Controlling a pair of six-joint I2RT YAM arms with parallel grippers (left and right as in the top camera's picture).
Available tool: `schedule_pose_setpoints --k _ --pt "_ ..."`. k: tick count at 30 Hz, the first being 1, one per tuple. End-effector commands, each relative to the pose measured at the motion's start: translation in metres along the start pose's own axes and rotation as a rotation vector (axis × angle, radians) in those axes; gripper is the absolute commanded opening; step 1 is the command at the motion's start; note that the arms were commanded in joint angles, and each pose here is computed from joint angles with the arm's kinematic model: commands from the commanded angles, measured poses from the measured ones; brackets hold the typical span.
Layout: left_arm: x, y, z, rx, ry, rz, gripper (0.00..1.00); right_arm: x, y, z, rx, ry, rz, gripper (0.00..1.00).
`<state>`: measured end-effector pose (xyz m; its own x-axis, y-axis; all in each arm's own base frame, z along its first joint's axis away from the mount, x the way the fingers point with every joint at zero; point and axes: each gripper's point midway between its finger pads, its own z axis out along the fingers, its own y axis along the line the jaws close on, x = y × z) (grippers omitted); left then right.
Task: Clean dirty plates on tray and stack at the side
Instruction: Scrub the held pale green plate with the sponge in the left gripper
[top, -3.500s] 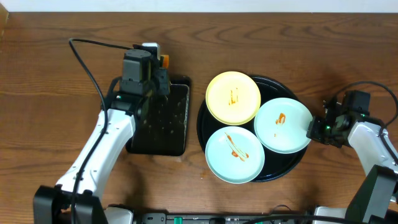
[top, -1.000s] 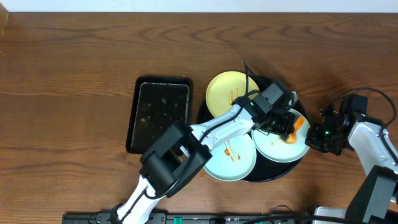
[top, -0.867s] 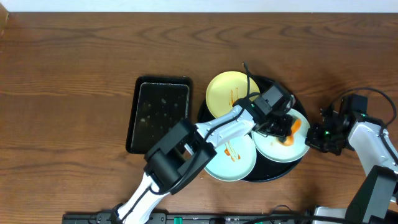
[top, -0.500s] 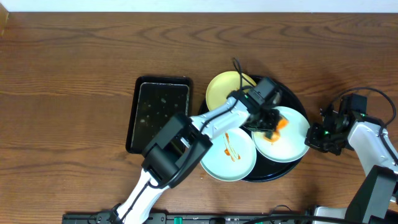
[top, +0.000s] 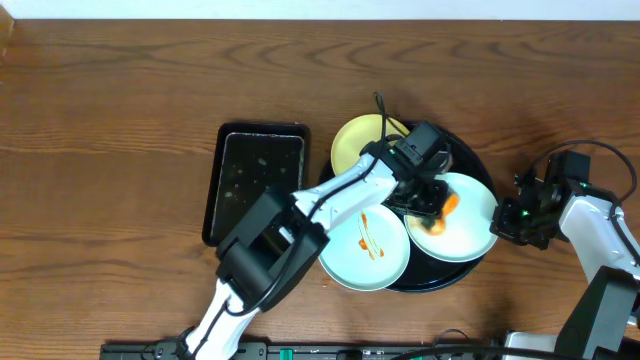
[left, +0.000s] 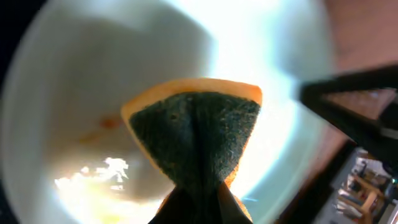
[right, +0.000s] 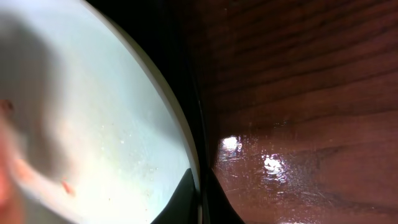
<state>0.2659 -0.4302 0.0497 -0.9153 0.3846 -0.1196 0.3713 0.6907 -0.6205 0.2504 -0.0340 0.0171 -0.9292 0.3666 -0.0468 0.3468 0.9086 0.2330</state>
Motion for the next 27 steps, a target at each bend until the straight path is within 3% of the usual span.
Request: schedule_pose_setpoints --k 1,10,14,27 --pt "-0.009 -0.034 -0.032 0.066 -0.064 0.108 0.08 0.002 -0.003 0.002 0.024 0.011 0.002 0.01" --pt "0.013 -0.046 -0.007 0.067 -0.021 0.150 0.07 0.003 -0.003 0.002 0.024 0.012 0.003 0.01" --pt "0.020 -0.040 0.004 -0.026 -0.036 0.169 0.07 0.003 -0.003 0.002 0.024 0.013 0.003 0.01" --pt "0.028 -0.026 0.017 -0.079 -0.019 0.164 0.07 0.004 -0.003 0.002 0.024 0.016 0.004 0.01"
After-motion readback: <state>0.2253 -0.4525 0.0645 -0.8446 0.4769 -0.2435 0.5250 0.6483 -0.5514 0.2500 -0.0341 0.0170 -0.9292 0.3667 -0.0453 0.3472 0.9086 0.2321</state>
